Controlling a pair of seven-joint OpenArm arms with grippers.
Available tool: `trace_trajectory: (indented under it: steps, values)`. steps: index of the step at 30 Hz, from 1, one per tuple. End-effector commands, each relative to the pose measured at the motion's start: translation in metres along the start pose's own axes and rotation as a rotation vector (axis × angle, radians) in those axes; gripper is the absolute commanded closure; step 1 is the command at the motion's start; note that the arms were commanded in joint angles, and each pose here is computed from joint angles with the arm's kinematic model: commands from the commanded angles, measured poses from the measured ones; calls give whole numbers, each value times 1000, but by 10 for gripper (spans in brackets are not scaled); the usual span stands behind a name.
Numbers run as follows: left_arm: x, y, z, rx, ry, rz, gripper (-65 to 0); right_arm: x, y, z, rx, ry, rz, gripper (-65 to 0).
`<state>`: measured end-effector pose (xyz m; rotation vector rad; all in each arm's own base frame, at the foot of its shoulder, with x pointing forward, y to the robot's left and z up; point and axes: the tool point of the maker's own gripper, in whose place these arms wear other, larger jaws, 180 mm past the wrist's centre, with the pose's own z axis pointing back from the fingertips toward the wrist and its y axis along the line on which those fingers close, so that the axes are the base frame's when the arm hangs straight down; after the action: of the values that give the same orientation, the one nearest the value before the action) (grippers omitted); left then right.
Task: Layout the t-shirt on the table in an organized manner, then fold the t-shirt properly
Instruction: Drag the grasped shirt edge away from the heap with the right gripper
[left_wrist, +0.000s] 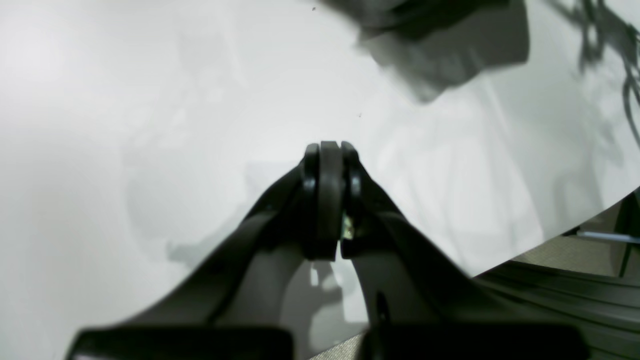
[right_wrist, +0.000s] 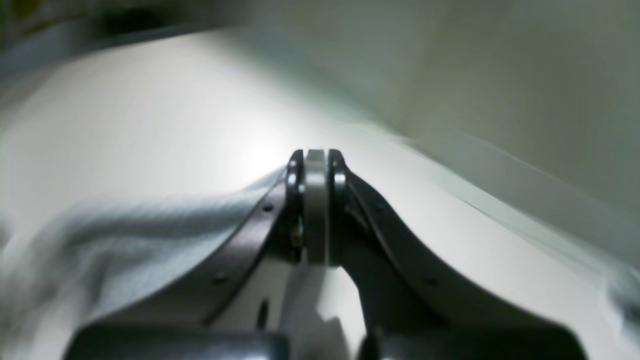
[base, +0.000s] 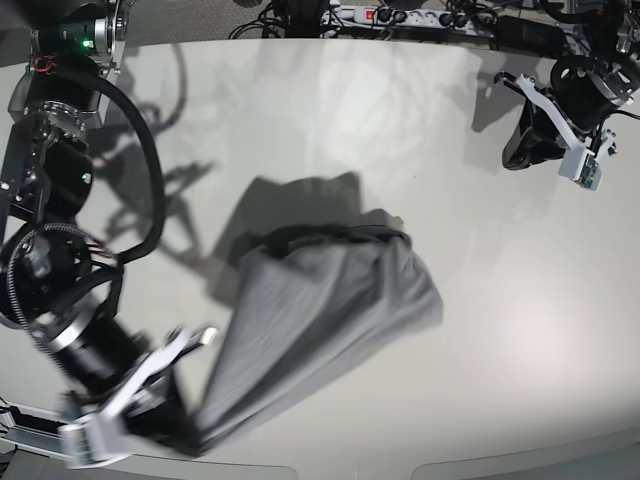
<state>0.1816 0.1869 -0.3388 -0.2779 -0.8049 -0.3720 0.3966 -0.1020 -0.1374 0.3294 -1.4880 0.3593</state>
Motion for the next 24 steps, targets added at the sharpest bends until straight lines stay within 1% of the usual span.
trace_trajectory:
  steps: [1,2,3,4,5,6,7,8,11,12,14,15,16,18,19,21,24]
  values:
    - [8,0,3,-7,-27,-18,0,33,-31,7,-123,-111,1,0]
    - [8,0,3,-7,-27,-18,0,34,-52,14,-213,-112,-20,0]
    - [8,0,3,-7,-27,-18,0,34,-68,21,-271,-116,-38,0]
    - [9,0,3,-7,-28,-18,0,35,-76,26,-295,-121,-51,0]
    - [9,0,3,-7,-29,-18,0,35,-78,28,-290,-121,-66,0]
    - [9,0,3,-7,-32,-18,0,35,-70,27,-239,-120,-70,0]
    - [9,0,3,-7,-32,-18,0,36,-55,23,-151,-116,-52,0]
    - [9,0,3,-7,-31,-18,0,35,-31,20,-31,-112,-20,0]
    - [9,0,3,-7,-31,-18,0,29,56,18,368,-109,91,0]
    - [9,0,3,-7,-30,-18,0,25,81,19,465,-100,88,0]
    - [9,0,3,-7,-30,-18,0,12,120,18,598,-48,86,0]
    - [9,0,3,-7,-30,-18,0,4,134,17,630,-16,114,0]
    - [8,0,3,-7,-27,-18,0,-3,141,13,634,14,159,0]
    - [8,0,3,-7,-27,-18,0,-9,138,5,592,46,243,0]
    - [8,0,3,-7,-27,-18,0,-4,127,-2,526,36,234,0]
    - [9,0,3,-7,-27,-18,0,16,91,-13,357,-13,200,0]
    - [8,0,3,-7,-26,-18,0,47,29,-11,128,-102,133,0]
